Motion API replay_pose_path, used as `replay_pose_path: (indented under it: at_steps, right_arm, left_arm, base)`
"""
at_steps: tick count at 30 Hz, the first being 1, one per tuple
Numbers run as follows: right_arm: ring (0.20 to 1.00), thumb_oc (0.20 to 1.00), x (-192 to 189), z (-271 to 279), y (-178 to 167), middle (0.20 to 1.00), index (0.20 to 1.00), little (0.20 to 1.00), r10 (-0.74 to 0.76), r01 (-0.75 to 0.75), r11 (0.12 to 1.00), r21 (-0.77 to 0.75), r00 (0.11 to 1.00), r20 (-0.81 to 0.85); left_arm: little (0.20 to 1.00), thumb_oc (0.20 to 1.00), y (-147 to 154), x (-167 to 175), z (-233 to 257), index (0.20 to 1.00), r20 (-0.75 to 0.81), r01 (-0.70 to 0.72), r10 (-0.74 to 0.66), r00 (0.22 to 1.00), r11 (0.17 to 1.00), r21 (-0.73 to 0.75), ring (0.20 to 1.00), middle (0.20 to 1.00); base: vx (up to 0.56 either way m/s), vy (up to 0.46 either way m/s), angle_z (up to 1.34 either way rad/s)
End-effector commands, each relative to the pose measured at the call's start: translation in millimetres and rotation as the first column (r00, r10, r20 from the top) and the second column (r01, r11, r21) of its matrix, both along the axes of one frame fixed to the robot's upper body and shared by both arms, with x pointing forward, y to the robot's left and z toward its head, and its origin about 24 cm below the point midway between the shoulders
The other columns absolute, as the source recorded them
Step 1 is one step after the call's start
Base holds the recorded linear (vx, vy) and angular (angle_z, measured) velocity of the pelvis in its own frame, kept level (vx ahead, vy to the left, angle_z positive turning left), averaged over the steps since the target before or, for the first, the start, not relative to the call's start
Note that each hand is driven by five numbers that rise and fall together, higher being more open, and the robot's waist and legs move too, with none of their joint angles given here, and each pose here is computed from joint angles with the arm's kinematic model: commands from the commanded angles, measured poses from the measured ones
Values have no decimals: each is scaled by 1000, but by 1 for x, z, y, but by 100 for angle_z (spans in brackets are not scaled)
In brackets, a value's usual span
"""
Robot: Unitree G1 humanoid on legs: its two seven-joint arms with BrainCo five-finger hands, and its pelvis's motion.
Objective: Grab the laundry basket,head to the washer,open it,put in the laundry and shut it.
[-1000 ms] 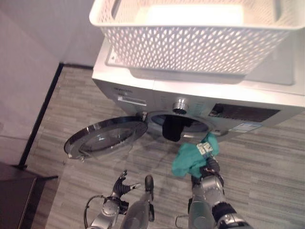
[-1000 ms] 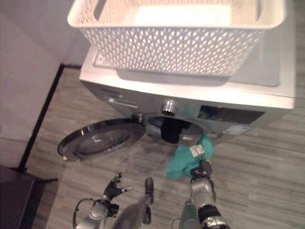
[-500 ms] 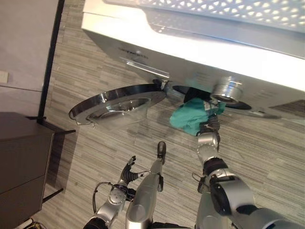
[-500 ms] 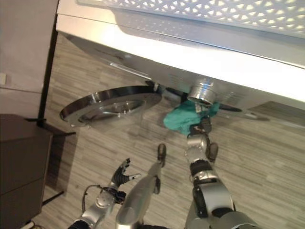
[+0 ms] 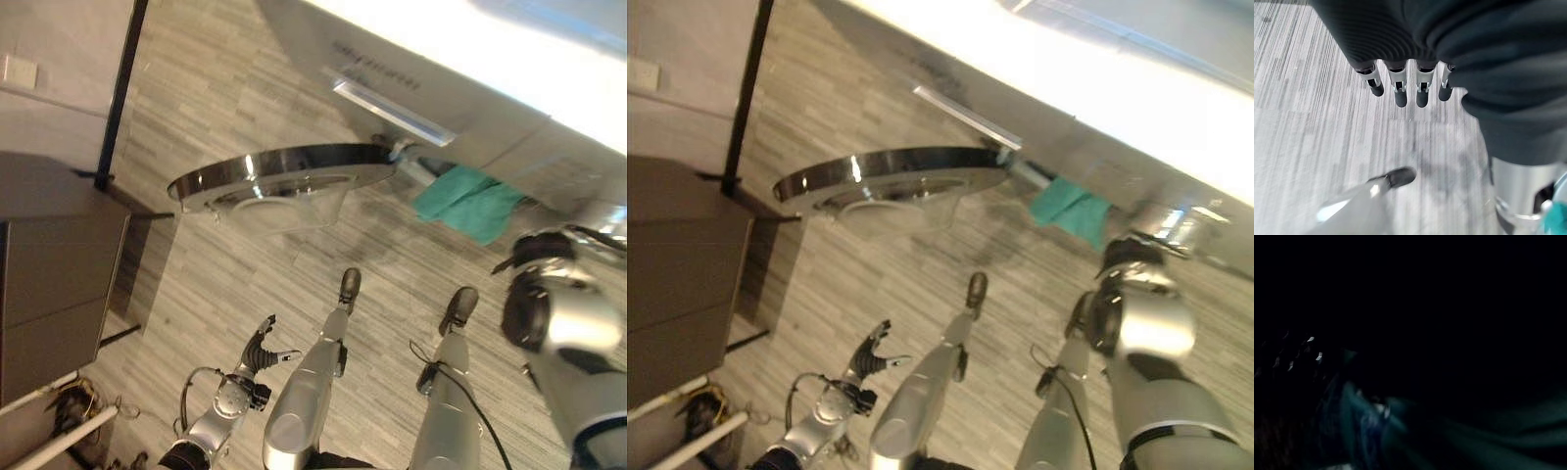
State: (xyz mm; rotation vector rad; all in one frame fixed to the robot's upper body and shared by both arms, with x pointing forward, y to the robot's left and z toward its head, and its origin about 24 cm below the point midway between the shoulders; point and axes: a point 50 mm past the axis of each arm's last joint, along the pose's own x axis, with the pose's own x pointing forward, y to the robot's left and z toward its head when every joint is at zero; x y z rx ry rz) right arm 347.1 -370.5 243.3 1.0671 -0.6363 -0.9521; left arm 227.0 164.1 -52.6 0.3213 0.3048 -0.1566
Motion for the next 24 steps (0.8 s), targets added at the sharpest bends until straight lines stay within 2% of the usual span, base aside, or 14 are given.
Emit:
replay_pose_path:
  at_steps: [1, 4, 5, 6, 7, 8, 9, 12, 15, 18, 20, 21, 23, 24]
  right_arm:
    - [200, 200, -59, 179, -2, 200, 200, 200, -20, 161, 907, -389, 939, 342]
    - [200, 200, -59, 178, -4, 200, 200, 200, -21, 165, 884, -437, 949, 315]
    - [862, 862, -46, 154, -14, 862, 862, 862, -45, 107, 892, -439, 988, 148]
    - [1000, 1000, -46, 156, -15, 1000, 1000, 1000, -44, 104, 892, -440, 989, 144]
    - [1000, 1000, -28, 126, -20, 1000, 1000, 1000, -47, -18, 881, -473, 991, -124]
    - [1000, 1000, -28, 129, -20, 1000, 1000, 1000, -44, -23, 878, -478, 991, -128]
    - [1000, 1000, -20, 108, -23, 1000, 1000, 1000, -75, -124, 849, -514, 934, -349]
    - [1000, 1000, -11, 94, -20, 1000, 1000, 1000, -107, -252, 786, -564, 843, -527]
    - [1000, 1000, -5, 91, -14, 1000, 1000, 1000, -134, -304, 738, -602, 809, -573]
    - [1000, 1000, -4, 106, -2, 1000, 1000, 1000, -140, -228, 709, -667, 882, -450]
    - [1000, 1000, -7, 119, 5, 1000, 1000, 1000, -43, -143, 746, -650, 964, -261]
    - [1000, 1000, -13, 127, 10, 1000, 1000, 1000, 40, -68, 794, -605, 997, -60]
    - [1000, 1000, -16, 130, 27, 1000, 1000, 1000, 121, -23, 790, -613, 985, 119]
    - [1000, 1000, -8, 109, 62, 1000, 1000, 1000, 207, -57, 730, -681, 968, 141]
  left_arm:
    - [1000, 1000, 2, -4, -2, 1000, -17, 41, -41, 999, 999, 12, 1000, 1000]
    - [1000, 1000, 1, -3, -1, 1000, -14, 38, -38, 999, 999, -1, 1000, 1000]
    - [1000, 1000, 2, -3, 1, 1000, -6, 41, -41, 999, 999, -2, 1000, 1000]
    - [1000, 1000, 2, -3, 1, 1000, -7, 41, -41, 999, 999, -2, 1000, 1000]
    - [1000, 1000, 5, -1, 3, 1000, 1, 40, -40, 999, 999, -1, 1000, 1000]
    - [1000, 1000, 4, -1, 3, 1000, 2, 39, -39, 999, 999, -5, 1000, 1000]
    - [1000, 1000, 6, 1, 7, 1000, 17, 35, -34, 999, 999, -14, 1000, 1000]
    - [1000, 1000, 6, 2, 12, 1000, 33, 44, -44, 998, 999, -20, 1000, 1000]
    - [1000, 1000, 7, 1, 14, 1000, 36, 35, -34, 999, 999, -31, 1000, 1000]
    - [1000, 1000, 6, 2, 15, 1000, 47, 18, -16, 999, 999, -41, 1000, 1000]
    - [1000, 1000, 6, 4, 15, 1000, 49, 14, -13, 999, 999, -34, 1000, 1000]
    - [1000, 1000, 5, 6, 15, 1000, 51, 11, -10, 999, 1000, -21, 1000, 1000]
    - [1000, 1000, 8, 9, 14, 1000, 61, -10, 10, 998, 1000, -7, 1000, 1000]
    - [1000, 1000, 10, 13, 17, 1000, 79, -46, 46, 996, 999, -9, 1000, 1000]
  base:
    - [15, -15, 15]
    - [6, -15, 2]
    - [9, -37, 1]
    - [-5, -39, 1]
    - [0, 0, 0]
    - [-23, -42, -1]
    - [0, 0, 0]
    - [0, 0, 0]
    - [-17, -1, -4]
    - [0, 0, 0]
    - [0, 0, 0]
    - [-19, 6, -4]
    - [-113, 5, -3]
    - [-122, -5, 2]
